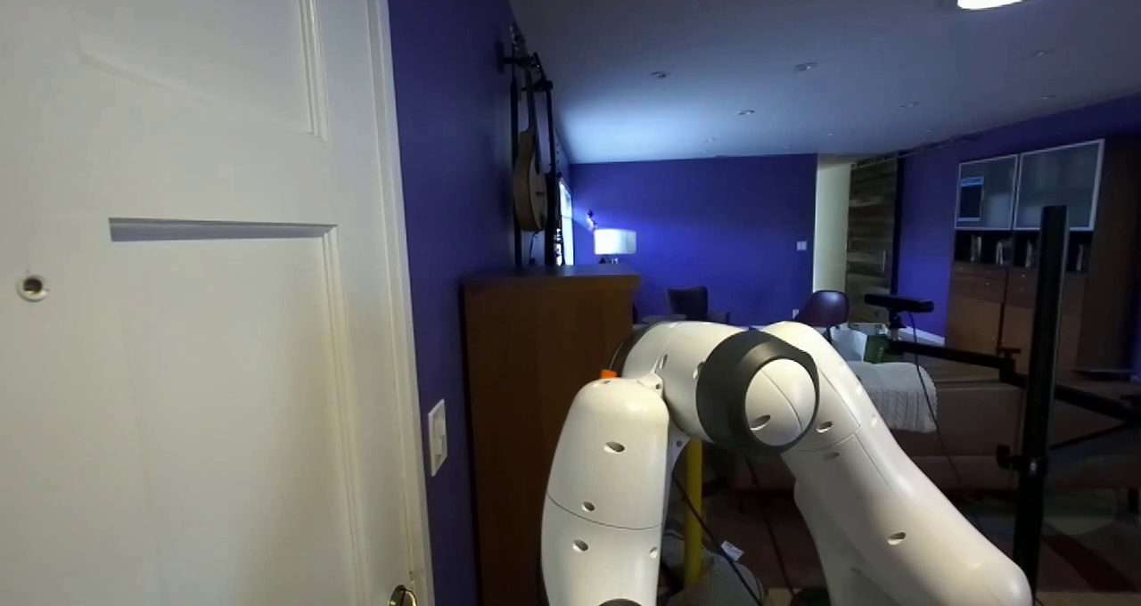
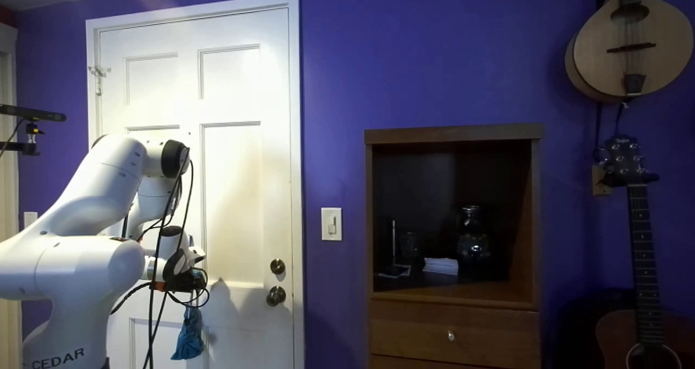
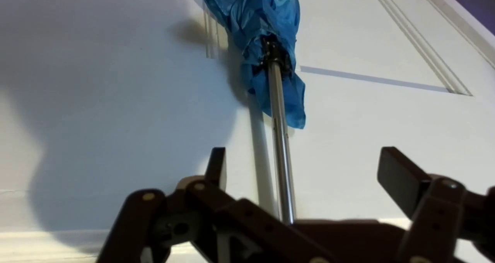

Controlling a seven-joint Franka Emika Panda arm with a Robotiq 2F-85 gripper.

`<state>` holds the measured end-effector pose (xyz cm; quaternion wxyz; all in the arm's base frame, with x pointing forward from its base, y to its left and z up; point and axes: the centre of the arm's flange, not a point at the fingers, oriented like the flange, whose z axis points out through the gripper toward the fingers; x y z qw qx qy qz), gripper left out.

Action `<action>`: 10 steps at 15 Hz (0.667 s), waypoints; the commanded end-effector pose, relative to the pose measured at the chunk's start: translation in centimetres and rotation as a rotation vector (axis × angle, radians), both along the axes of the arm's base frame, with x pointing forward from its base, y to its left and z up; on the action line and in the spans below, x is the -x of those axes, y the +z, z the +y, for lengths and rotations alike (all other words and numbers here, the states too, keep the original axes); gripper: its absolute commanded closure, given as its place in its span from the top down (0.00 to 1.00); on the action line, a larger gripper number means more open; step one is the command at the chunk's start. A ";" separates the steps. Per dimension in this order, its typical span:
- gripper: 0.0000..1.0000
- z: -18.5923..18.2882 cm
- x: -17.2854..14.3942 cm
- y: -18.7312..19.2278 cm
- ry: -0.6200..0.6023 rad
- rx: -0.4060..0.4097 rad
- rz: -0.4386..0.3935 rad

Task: Remove the umbrella from the door and put it on top of the cabinet

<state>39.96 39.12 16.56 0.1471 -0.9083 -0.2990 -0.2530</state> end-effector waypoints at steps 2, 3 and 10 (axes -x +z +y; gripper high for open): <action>0.96 2.3 -1.4 -0.7 -0.062 -0.024 -0.038; 0.74 2.5 -1.6 -0.7 -0.070 -0.031 -0.045; 0.34 3.2 -2.5 -0.7 -0.087 -0.045 -0.066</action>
